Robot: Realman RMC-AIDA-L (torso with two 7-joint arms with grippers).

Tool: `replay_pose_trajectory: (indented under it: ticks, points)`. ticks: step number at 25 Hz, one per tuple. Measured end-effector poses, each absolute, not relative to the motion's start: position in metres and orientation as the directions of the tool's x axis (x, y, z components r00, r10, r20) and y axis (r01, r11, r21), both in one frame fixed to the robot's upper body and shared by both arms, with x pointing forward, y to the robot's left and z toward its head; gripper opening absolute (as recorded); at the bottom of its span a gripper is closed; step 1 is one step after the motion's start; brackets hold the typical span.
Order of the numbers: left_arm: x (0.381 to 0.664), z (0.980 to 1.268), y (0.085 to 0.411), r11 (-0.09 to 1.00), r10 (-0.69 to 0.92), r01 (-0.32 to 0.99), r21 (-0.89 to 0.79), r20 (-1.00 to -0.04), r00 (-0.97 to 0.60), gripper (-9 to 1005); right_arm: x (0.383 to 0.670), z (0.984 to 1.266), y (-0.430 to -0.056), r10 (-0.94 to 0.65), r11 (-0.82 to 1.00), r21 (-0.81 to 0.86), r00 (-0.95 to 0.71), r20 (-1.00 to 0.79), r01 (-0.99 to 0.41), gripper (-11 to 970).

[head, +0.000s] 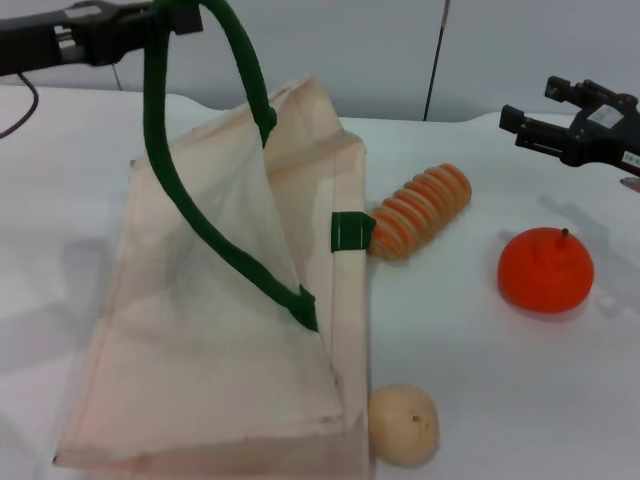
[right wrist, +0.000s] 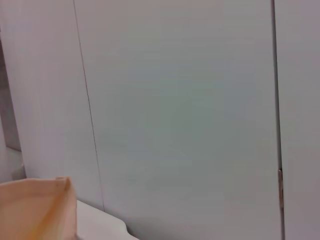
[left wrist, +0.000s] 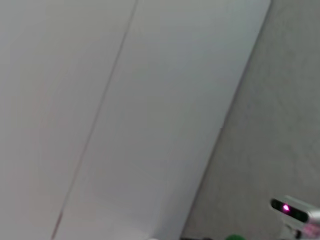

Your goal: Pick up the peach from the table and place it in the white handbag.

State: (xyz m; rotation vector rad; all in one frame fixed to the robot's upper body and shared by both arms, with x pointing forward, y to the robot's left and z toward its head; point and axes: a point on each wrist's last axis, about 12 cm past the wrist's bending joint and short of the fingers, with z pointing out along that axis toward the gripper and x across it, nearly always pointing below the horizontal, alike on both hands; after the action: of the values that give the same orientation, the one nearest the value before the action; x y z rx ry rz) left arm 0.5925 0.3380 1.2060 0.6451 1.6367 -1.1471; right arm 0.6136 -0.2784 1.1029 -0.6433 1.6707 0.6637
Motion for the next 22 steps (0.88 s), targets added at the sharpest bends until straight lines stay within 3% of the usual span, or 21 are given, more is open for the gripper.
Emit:
replay_pose_trajectory:
  ticks: [10, 21, 22]
  points:
    - [0.596, 1.201, 0.337, 0.449, -0.124, 0.808, -0.382, -0.922, -0.367, 151, 0.614, 1.102, -0.281, -0.066, 0.699, 0.087, -0.185, -0.981, -0.71, 894]
    - [0.598, 1.196, 0.328, 0.468, -0.18, 0.82, -0.33, -0.944, -0.277, 624, 0.611, 1.095, -0.288, -0.037, 0.753, 0.074, -0.155, -0.987, -0.654, 893]
    - [0.598, 1.19, 0.322, 0.48, -0.192, 0.824, -0.301, -0.953, -0.236, 719, 0.61, 1.093, -0.289, -0.029, 0.761, 0.07, -0.143, -0.989, -0.645, 893]
